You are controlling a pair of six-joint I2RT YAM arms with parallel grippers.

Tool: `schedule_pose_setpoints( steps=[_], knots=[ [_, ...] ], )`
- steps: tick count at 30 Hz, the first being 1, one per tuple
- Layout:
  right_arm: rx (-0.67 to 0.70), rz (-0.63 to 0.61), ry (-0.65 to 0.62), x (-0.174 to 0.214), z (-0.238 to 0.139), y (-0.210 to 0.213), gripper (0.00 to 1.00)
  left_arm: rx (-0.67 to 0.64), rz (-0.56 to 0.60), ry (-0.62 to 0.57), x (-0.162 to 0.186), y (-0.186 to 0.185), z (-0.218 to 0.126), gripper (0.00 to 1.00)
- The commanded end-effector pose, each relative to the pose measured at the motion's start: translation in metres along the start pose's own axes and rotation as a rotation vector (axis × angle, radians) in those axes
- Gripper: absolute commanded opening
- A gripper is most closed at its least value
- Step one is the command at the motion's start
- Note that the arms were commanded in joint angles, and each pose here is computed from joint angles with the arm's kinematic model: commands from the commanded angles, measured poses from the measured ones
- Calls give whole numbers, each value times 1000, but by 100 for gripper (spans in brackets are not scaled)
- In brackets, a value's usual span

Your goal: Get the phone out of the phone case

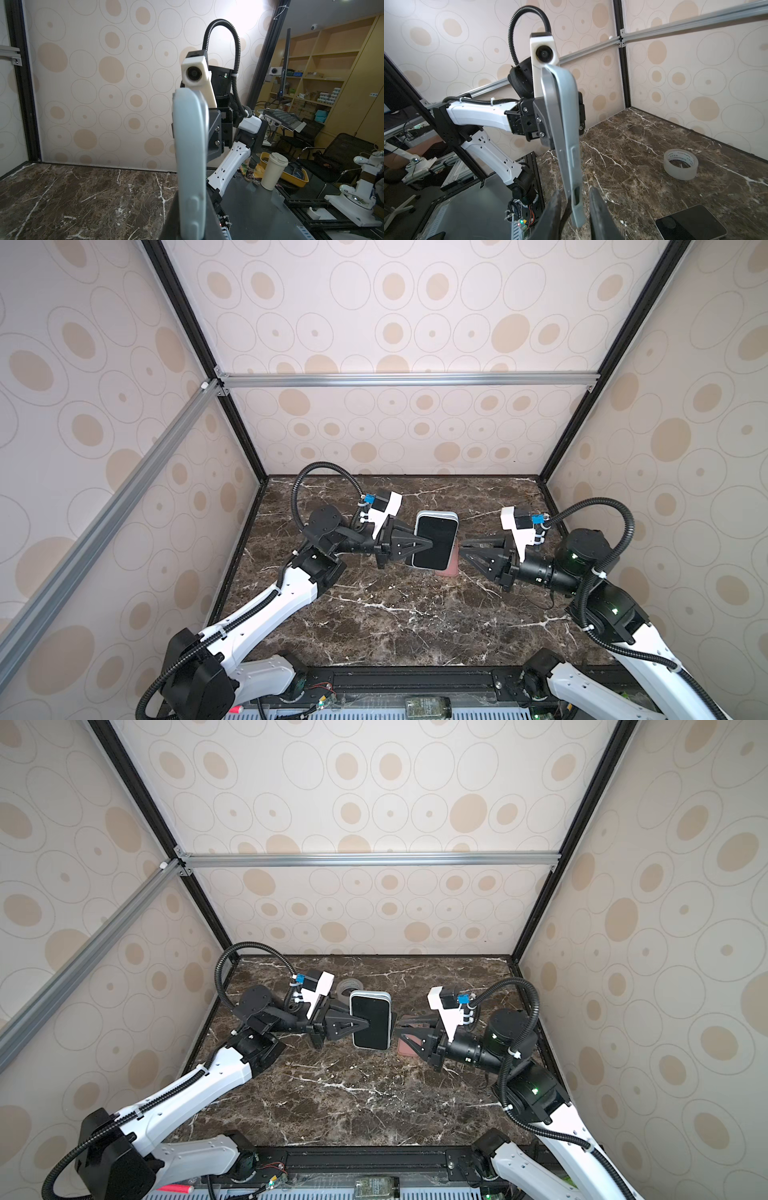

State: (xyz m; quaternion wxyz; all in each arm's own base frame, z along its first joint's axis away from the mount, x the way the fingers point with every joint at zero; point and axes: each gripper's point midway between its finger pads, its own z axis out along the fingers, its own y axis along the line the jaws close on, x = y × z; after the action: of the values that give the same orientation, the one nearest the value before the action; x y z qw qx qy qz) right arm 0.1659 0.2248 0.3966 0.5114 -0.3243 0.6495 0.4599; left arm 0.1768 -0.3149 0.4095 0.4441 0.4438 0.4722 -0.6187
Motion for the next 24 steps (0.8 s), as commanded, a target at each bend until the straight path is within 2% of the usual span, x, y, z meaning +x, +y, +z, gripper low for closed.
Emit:
schedule_pose_setpoints(
  steps=[1,7,11,24],
  knots=[
    [-49,-24,6,-3,-1,11,25,43,110,-59,-32,-21,-2,0],
    [-103,-20,-5,-11,2,19,27,78,102,-25,-27,-24,0,0],
    [-122,-23,16,-9,2,22,27,55,119,-3,-24,-22,-1,0],
    [-30,34,85,9,13,-3,25,96,129,-3,-25,-30,0,0]
  ],
)
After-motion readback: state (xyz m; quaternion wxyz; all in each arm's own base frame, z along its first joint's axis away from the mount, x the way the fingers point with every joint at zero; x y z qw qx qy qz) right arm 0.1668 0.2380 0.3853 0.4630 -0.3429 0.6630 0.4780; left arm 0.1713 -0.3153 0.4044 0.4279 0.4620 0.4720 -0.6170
